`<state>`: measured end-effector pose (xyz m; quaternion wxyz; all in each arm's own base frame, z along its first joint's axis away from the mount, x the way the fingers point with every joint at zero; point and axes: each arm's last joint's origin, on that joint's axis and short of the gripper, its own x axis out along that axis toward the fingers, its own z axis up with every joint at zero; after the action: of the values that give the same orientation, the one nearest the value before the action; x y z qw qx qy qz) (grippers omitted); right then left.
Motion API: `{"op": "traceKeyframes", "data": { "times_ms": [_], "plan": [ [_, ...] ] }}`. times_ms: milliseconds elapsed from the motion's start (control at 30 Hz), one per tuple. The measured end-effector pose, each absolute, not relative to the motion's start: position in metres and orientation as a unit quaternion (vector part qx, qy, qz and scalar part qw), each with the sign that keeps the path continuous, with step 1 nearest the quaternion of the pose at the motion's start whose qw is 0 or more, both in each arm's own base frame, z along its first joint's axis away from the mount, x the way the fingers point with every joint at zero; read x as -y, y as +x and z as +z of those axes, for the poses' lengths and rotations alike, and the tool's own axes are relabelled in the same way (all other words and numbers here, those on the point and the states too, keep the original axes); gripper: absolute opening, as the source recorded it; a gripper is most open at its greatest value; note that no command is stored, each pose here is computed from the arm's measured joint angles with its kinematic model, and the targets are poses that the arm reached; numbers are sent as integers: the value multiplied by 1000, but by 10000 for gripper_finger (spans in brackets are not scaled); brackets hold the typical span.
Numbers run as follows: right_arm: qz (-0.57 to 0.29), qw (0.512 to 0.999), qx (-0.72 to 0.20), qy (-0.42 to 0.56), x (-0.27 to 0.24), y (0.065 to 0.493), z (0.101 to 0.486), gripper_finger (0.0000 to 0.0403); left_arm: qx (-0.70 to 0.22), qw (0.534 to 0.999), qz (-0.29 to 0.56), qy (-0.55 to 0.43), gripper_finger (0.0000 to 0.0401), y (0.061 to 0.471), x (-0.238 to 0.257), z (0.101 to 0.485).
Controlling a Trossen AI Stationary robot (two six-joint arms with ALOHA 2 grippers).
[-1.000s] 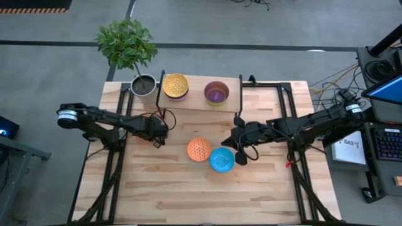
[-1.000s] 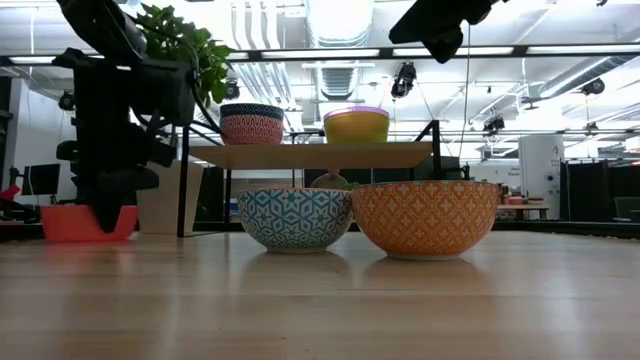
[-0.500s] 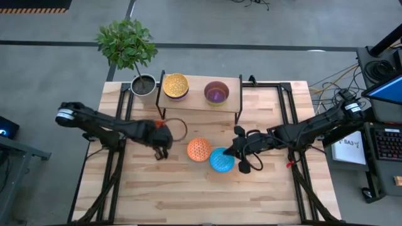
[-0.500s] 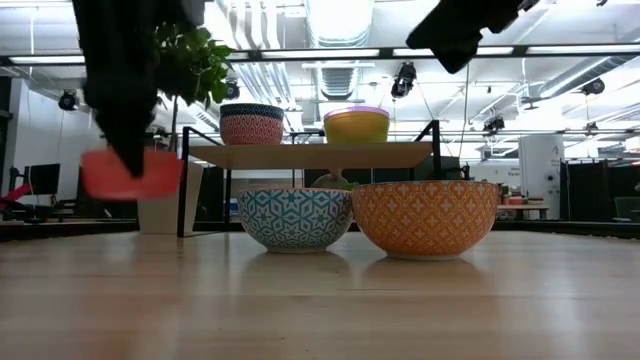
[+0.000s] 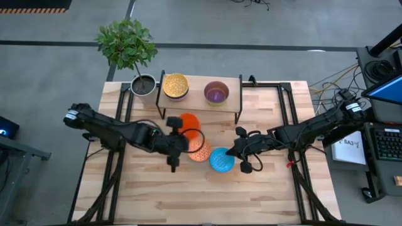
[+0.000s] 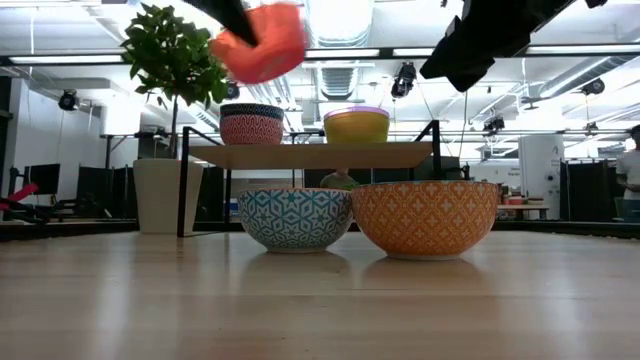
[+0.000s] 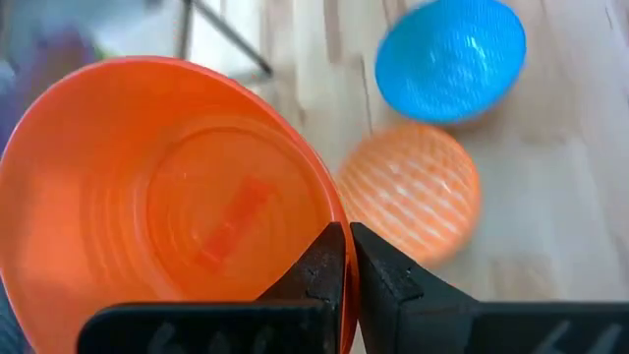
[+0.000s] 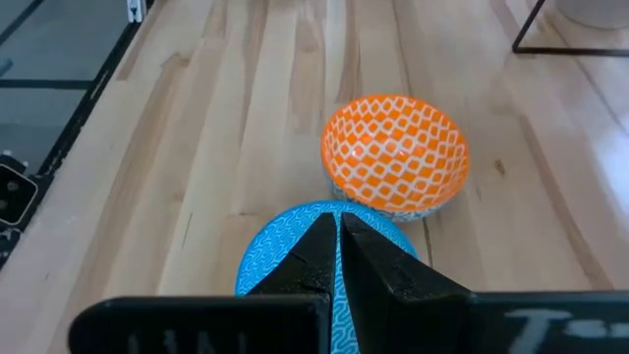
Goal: Place and stack bowls onto a shelf
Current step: Stack the orange bowl into the purple bowl on the shelf
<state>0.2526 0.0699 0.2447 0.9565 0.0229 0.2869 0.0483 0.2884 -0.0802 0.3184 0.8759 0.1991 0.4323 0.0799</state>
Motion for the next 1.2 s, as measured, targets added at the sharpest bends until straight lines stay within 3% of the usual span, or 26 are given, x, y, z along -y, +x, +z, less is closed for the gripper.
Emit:
{"op": "traceKeyframes", "data": {
  "times_ms": [433,767,1200],
  "plan": [
    [64,956,-285,-11,-72,252,245,9,-428,846,114,295,0,361,14,342],
    [67,958,-280,-11,-72,250,247,9,-429,857,120,261,0,394,-53,339],
    [68,959,-277,-14,-72,250,248,9,-419,861,153,243,0,407,-98,347]
  ]
}}
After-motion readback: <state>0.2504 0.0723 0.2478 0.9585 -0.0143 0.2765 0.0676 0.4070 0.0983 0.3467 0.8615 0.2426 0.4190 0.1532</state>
